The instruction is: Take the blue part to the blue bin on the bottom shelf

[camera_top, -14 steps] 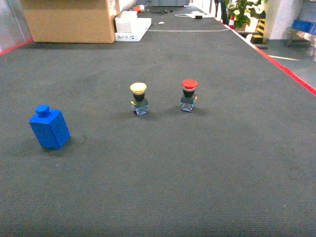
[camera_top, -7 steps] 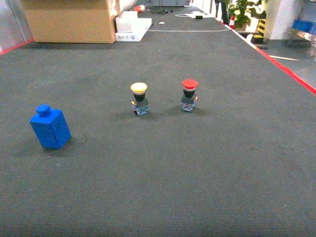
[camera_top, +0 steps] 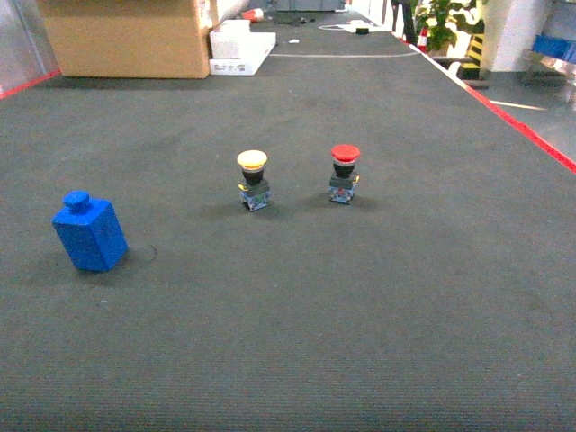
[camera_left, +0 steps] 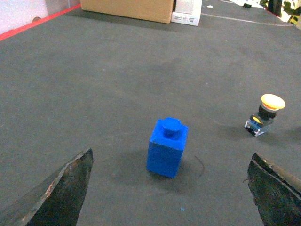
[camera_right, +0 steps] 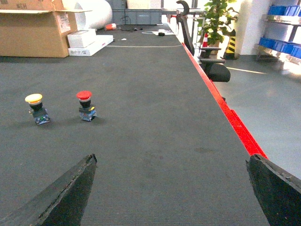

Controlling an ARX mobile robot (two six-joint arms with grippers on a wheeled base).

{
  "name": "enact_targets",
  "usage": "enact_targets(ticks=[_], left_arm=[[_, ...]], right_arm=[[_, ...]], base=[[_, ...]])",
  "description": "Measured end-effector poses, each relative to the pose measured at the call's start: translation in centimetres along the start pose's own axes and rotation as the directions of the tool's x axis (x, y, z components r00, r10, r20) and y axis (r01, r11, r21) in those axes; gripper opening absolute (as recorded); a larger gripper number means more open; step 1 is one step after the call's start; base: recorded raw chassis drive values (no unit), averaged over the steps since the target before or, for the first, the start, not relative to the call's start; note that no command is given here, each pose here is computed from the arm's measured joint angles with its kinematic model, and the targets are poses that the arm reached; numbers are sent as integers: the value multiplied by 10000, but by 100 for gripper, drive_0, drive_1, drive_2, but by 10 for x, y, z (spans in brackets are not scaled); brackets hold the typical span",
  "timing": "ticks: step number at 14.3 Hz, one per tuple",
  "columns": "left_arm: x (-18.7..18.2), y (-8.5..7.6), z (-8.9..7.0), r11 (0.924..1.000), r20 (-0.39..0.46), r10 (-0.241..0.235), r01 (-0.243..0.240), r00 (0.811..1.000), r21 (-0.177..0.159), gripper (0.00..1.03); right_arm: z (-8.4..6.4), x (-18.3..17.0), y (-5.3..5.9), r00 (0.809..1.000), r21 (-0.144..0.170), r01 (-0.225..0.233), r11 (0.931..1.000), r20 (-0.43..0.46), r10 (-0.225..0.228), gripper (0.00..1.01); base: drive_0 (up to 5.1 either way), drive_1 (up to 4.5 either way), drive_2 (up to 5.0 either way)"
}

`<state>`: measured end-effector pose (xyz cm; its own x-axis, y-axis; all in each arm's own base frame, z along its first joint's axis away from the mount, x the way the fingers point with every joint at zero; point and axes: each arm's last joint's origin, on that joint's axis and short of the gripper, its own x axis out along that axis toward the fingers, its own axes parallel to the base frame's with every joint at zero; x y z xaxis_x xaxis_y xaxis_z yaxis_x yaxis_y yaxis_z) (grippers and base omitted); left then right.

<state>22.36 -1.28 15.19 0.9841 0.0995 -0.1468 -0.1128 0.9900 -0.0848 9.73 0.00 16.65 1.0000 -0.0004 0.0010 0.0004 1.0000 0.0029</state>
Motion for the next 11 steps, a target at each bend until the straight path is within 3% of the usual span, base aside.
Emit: enact_targets(ticks=[3, 4, 7, 9, 10, 11], left_arm=[[41, -4, -23, 9993, -1310, -112, 159, 9913, 346, 98], [57, -5, -34, 9986, -1976, -125, 224, 9802, 477, 98], [92, -7, -38, 9980, -2258, -25, 167, 9742, 610, 98], [151, -3, -64, 9974, -3180, 249, -21, 9478, 719, 98], [170, 0, -72, 9965, -3183, 237, 30, 9477, 830, 93], [172, -1, -71, 9959, -3077, 188, 96, 9513, 903, 77]], right_arm=[[0, 0, 0, 10000, -4, 0, 10000, 0, 0, 98], [0, 0, 0, 10000, -4, -4, 10000, 0, 4, 98], [0, 0, 0, 10000, -4, -4, 10000, 0, 4, 98], [0, 0, 0, 10000, -4, 0, 10000, 0, 0, 98], [0, 0, 0, 10000, 0, 0, 10000, 0, 0, 98], [0, 0, 0, 10000, -4, 0, 10000, 0, 0, 98]], base=[[0, 0, 0], [0, 0, 0], [0, 0, 0], [0, 0, 0], [0, 0, 0], [0, 0, 0]])
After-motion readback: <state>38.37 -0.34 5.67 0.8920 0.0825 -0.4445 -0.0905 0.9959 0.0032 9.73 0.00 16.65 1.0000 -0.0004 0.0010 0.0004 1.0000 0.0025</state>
